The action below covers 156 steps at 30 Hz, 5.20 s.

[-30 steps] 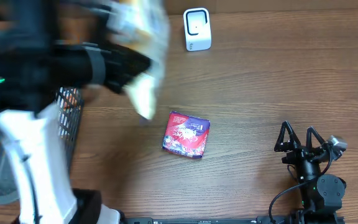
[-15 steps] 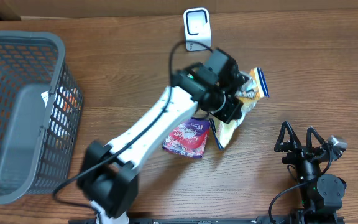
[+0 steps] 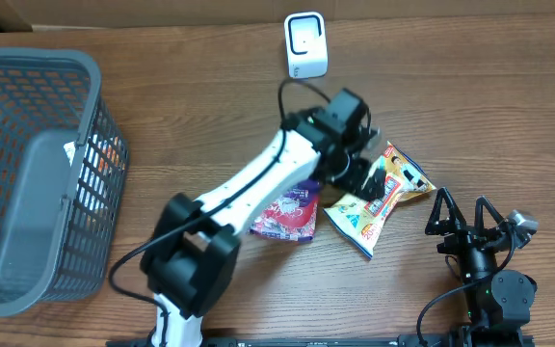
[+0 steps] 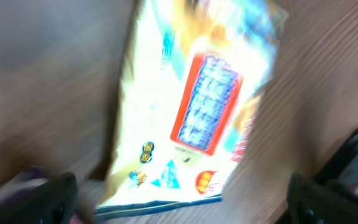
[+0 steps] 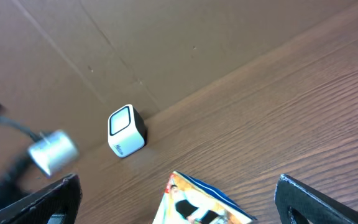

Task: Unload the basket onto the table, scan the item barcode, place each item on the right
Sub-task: 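Lift the tissue pack out and drop it right of the purple pack, then reach the left gripper into the basket and grasp the white tube, then carry the white tube out and stand it left of the purple pack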

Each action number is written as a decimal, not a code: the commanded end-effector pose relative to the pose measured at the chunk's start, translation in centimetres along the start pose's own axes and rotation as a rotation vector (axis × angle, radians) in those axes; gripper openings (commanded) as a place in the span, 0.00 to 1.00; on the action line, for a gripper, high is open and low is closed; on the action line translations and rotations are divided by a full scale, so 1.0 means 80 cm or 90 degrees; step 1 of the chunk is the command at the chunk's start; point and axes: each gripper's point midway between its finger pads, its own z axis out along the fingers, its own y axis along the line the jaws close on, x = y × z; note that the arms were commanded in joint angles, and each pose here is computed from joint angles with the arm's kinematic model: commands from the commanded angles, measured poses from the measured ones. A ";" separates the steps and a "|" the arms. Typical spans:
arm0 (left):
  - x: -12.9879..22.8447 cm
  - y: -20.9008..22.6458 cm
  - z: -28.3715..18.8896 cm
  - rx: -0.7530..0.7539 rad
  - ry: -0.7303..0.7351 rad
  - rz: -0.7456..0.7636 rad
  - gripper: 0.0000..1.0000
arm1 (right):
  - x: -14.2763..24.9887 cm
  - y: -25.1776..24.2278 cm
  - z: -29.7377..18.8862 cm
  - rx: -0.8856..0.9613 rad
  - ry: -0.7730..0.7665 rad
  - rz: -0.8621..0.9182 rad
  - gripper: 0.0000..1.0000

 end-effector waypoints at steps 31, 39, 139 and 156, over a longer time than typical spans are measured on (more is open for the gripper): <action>0.269 0.448 -0.459 -0.444 -0.224 -0.752 1.00 | 0.001 -0.001 0.000 -0.001 -0.004 -0.005 1.00; 0.312 0.497 -0.336 -0.380 -0.133 -0.719 1.00 | 0.001 -0.001 0.000 -0.001 -0.004 -0.005 1.00; 0.186 0.255 -0.118 -0.456 -0.084 -0.423 0.07 | 0.001 -0.001 0.000 -0.001 -0.004 -0.005 1.00; 0.084 0.192 -0.388 -0.448 -0.323 -0.350 1.00 | 0.001 -0.001 0.000 -0.001 -0.004 -0.005 1.00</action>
